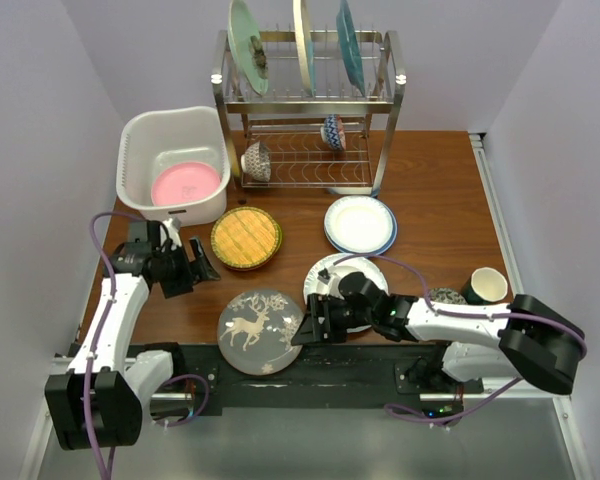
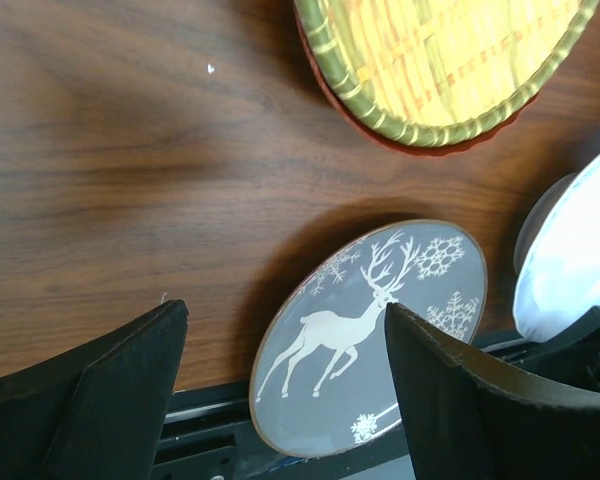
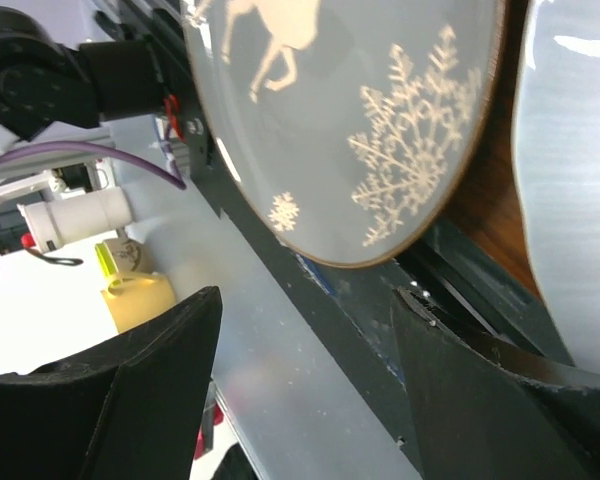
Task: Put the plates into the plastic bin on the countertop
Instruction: Pick up the plate from the corner of the board.
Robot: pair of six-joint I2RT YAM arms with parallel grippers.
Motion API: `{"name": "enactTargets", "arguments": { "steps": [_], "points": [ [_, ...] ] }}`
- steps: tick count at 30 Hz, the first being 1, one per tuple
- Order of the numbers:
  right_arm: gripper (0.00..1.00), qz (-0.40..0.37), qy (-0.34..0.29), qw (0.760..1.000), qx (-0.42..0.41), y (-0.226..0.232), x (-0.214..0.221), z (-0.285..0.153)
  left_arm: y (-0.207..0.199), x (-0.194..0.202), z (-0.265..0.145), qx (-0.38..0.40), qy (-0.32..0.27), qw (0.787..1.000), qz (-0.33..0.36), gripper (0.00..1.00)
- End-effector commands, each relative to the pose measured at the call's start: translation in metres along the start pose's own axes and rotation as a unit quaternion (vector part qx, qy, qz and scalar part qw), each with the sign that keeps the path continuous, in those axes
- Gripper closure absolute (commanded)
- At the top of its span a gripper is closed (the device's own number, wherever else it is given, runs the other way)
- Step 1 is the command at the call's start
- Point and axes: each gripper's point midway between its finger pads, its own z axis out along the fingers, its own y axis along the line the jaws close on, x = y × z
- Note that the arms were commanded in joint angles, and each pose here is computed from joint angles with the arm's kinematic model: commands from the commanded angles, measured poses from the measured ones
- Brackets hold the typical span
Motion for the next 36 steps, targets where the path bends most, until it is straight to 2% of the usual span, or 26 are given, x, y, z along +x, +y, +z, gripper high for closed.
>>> {"name": "enactTargets", "arguments": {
  "steps": [1,15,25,36],
  "points": [
    [0.28,0.012,0.023,1.000,-0.006,-0.001,0.009,0.005,-0.002,0.010,0.011,0.018,0.015,1.000,0.011,0.16],
    [0.32,0.020,0.059,0.998,0.022,-0.021,0.019,0.023,0.006,0.022,0.030,-0.001,0.039,0.999,-0.001,0.20],
    [0.40,0.014,0.062,0.997,0.036,-0.021,0.014,0.034,-0.018,0.035,0.039,0.003,0.063,0.998,0.021,0.21],
    [0.42,-0.006,0.062,0.997,0.046,-0.015,0.004,0.043,-0.013,0.058,0.043,-0.020,0.082,0.996,0.024,0.21]
  ]
}}
